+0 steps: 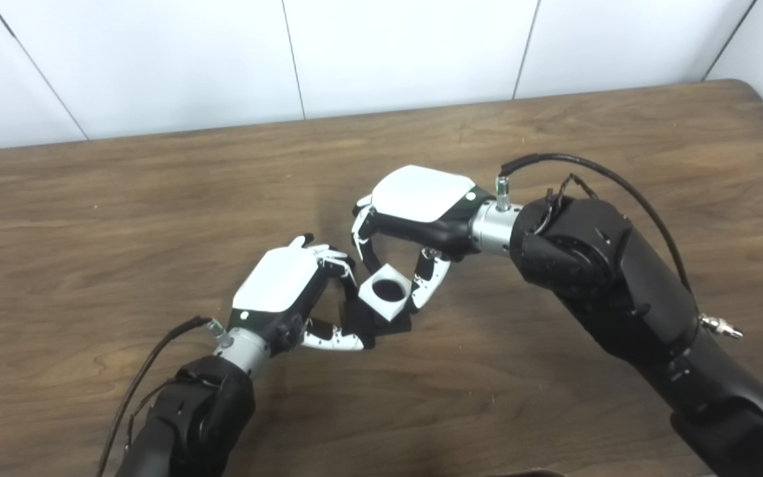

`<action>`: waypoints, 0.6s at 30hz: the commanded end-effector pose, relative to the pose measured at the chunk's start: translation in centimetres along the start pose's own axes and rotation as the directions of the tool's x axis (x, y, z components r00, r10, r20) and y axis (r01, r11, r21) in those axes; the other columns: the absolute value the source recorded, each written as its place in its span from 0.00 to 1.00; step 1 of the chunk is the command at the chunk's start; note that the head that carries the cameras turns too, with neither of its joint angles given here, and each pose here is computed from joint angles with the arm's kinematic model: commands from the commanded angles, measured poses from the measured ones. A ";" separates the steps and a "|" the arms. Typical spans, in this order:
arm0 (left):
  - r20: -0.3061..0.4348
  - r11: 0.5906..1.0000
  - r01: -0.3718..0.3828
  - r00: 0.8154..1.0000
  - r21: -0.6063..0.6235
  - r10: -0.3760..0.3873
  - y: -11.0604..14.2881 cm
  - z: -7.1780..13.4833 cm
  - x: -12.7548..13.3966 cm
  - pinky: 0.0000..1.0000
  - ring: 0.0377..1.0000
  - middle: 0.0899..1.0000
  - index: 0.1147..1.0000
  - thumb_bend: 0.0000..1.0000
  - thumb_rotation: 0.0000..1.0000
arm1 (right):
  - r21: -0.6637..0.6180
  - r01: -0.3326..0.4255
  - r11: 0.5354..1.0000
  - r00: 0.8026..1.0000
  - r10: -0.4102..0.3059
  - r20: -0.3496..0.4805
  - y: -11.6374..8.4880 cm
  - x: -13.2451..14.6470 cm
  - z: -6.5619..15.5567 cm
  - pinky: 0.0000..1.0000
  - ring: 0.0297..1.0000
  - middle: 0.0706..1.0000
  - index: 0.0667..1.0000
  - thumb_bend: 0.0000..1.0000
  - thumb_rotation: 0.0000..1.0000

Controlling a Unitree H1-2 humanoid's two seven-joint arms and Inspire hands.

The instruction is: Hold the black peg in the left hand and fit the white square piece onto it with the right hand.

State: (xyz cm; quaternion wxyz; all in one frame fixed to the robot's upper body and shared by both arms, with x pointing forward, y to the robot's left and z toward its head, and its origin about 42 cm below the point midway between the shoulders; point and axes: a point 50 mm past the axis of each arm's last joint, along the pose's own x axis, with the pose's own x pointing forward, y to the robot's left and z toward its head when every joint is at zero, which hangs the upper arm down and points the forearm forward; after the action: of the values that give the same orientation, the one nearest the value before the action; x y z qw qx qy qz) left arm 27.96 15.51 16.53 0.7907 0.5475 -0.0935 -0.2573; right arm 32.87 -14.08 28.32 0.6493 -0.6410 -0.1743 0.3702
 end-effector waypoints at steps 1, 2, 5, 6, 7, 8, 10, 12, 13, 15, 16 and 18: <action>0.001 0.995 0.095 0.995 -0.004 -0.095 -1.5 0.1 -0.2 1.00 0.87 0.76 0.42 0.52 0.06 | -0.031 0.066 0.997 0.998 -0.066 -0.001 -1.4 -0.2 -0.3 0.81 0.88 0.74 0.45 0.53 0.15; 0.002 0.996 0.094 0.996 -0.004 -0.094 -1.5 0.1 -0.2 1.00 0.87 0.76 0.42 0.52 0.06 | -0.032 0.067 0.997 0.998 -0.067 0.000 -1.3 -0.2 -0.3 0.81 0.88 0.74 0.51 0.79 0.20; -0.001 0.995 0.096 0.995 -0.005 -0.096 -1.5 0.1 -0.1 1.00 0.88 0.76 0.42 0.52 0.06 | -0.028 0.056 0.998 0.998 -0.056 -0.006 -1.4 -0.3 -0.3 0.82 0.89 0.75 0.57 0.98 0.26; 0.000 0.995 0.095 0.996 -0.007 -0.095 -1.5 0.1 -0.1 1.00 0.88 0.77 0.42 0.52 0.06 | -0.026 0.051 0.998 0.999 -0.051 -0.009 -1.5 -0.3 -0.3 0.82 0.89 0.76 0.57 0.99 0.26; 0.001 0.996 0.093 0.996 -0.008 -0.093 -1.5 0.0 -0.1 1.00 0.88 0.76 0.42 0.52 0.06 | -0.024 0.048 0.999 0.999 -0.048 -0.010 -1.5 -0.3 -0.3 0.82 0.90 0.76 0.59 1.00 0.27; 0.001 0.996 0.094 0.996 -0.006 -0.094 -1.5 0.1 -0.1 1.00 0.87 0.76 0.42 0.52 0.06 | -0.020 0.043 0.999 0.999 -0.043 -0.012 -1.5 -0.4 -0.3 0.81 0.90 0.77 0.59 1.00 0.27; 0.001 0.995 0.096 0.995 -0.003 -0.096 -1.5 0.0 -0.1 1.00 0.88 0.76 0.42 0.52 0.06 | -0.011 0.030 0.999 0.999 -0.030 -0.022 -1.8 -0.5 -0.4 0.82 0.91 0.79 0.62 1.00 0.26; 0.002 0.995 0.097 0.995 -0.004 -0.097 -1.5 0.0 -0.1 1.00 0.88 0.76 0.42 0.52 0.06 | -0.009 0.025 1.000 0.999 -0.025 -0.026 -1.9 -0.6 -0.4 0.81 0.91 0.80 0.63 1.00 0.24; 0.002 0.995 0.097 0.995 -0.003 -0.097 -1.5 0.0 -0.1 1.00 0.88 0.76 0.42 0.52 0.05 | -0.011 0.024 1.000 0.999 -0.024 -0.028 -1.9 -0.6 -0.4 0.81 0.91 0.80 0.64 1.00 0.23; 0.001 0.995 0.099 0.995 -0.003 -0.099 -1.5 0.0 -0.1 1.00 0.88 0.76 0.42 0.52 0.05 | -0.014 0.026 1.000 0.999 -0.026 -0.031 -1.9 -0.7 -0.6 0.80 0.90 0.80 0.63 1.00 0.22; 0.001 0.995 0.099 0.995 -0.005 -0.099 -1.5 0.0 -0.1 1.00 0.88 0.76 0.42 0.52 0.05 | -0.014 0.026 1.000 0.999 -0.026 -0.035 -2.0 -0.7 -0.6 0.79 0.90 0.80 0.63 1.00 0.21; 0.001 0.995 0.099 0.995 -0.009 -0.099 -1.5 0.0 -0.1 1.00 0.88 0.76 0.42 0.52 0.05 | -0.015 0.023 1.000 0.999 -0.023 -0.043 -2.1 -0.8 -0.7 0.79 0.90 0.80 0.63 1.00 0.21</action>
State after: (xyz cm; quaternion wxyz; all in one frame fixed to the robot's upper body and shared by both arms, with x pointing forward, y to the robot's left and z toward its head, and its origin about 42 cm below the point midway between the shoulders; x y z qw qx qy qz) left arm 27.96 15.50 16.54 0.7908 0.5472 -0.0939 -0.2576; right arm 33.16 -14.79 28.37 0.6554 -0.6418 -0.1446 0.3709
